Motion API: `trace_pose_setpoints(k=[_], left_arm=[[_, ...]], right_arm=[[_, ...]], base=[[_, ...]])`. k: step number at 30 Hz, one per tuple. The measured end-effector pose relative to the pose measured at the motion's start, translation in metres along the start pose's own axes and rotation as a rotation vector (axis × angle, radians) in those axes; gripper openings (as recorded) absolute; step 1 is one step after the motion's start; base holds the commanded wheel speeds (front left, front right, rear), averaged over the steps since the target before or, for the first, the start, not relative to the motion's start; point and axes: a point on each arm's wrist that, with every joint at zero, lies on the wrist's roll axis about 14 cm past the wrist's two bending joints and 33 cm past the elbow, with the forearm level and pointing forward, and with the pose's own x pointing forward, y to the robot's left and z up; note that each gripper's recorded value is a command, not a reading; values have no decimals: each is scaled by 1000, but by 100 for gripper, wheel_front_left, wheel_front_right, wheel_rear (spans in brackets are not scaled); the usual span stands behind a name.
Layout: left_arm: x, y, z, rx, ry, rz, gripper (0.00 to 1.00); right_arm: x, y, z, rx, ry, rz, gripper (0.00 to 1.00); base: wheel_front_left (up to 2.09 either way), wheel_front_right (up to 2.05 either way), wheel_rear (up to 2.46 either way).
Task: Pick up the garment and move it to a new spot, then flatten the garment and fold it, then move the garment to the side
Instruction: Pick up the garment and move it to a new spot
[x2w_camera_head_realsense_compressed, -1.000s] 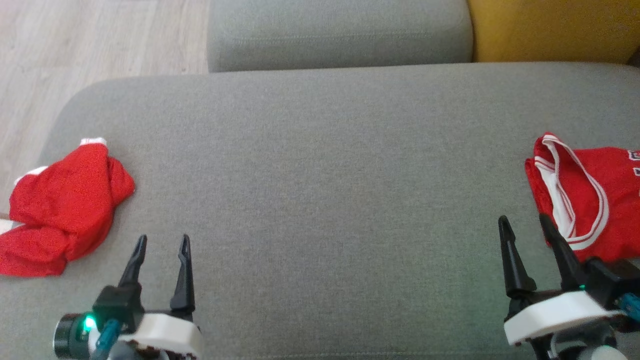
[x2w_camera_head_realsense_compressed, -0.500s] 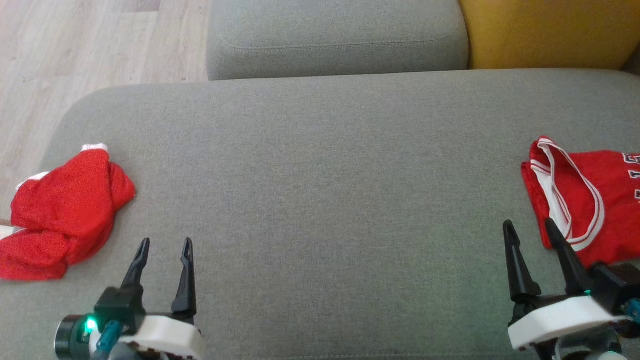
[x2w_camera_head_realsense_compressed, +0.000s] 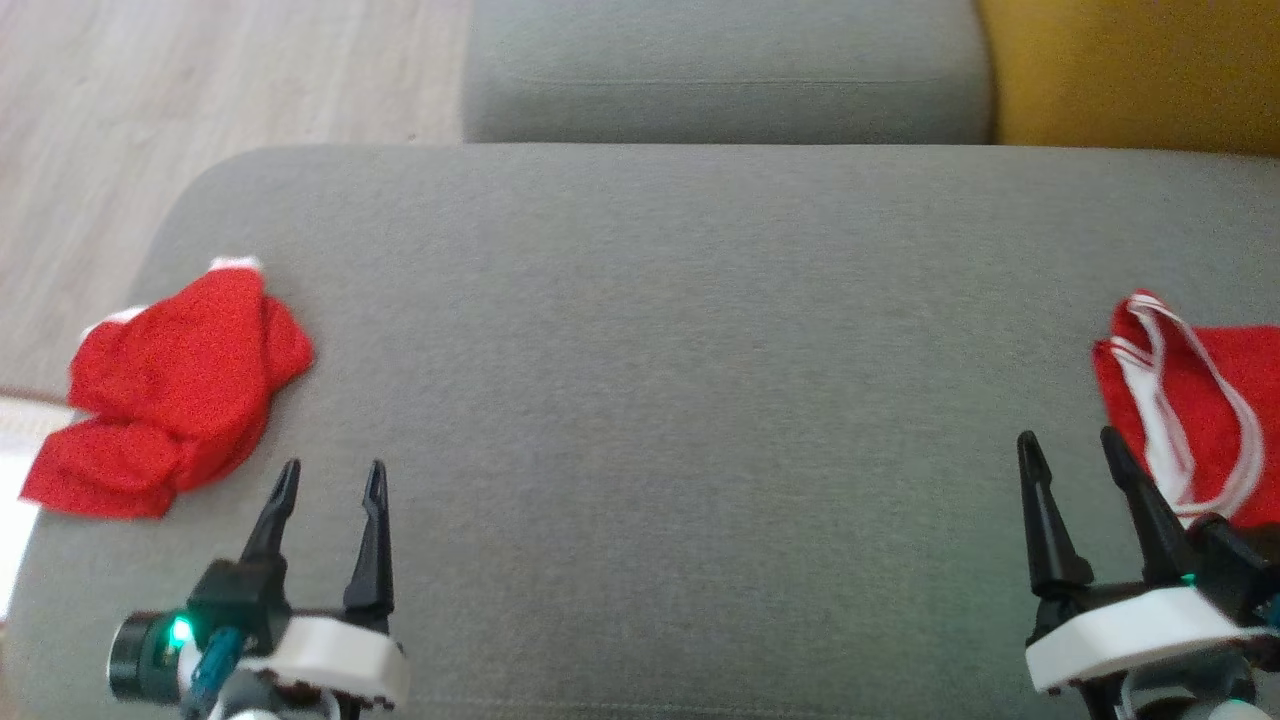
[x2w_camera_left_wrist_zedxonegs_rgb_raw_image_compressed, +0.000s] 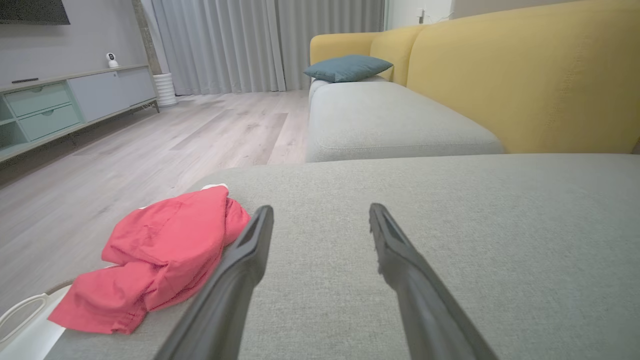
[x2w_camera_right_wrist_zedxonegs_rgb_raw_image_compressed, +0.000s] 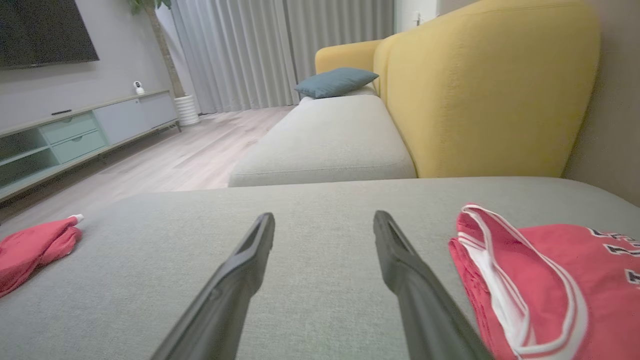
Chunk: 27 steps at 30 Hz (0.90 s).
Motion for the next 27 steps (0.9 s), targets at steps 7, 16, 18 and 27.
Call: trace_pose_setpoints(k=[7,16,18,27], left_arm=[[1,31,16,2,-54,96,100],[-31,76,6,7,-16,255,100],[-37,84,5,6,-14,287,100],[-40,101,5,-1,-6,351,100]], right_arm=[[24,37,-5,-23,32,124,100],[49,94,-8,-36,55,302,100],[51,104,-10,-41,59,332,100],[67,122,-15,-41,79,384,100]], base=[[0,0,0],[0,0,0],[0,0,0],[0,0,0]])
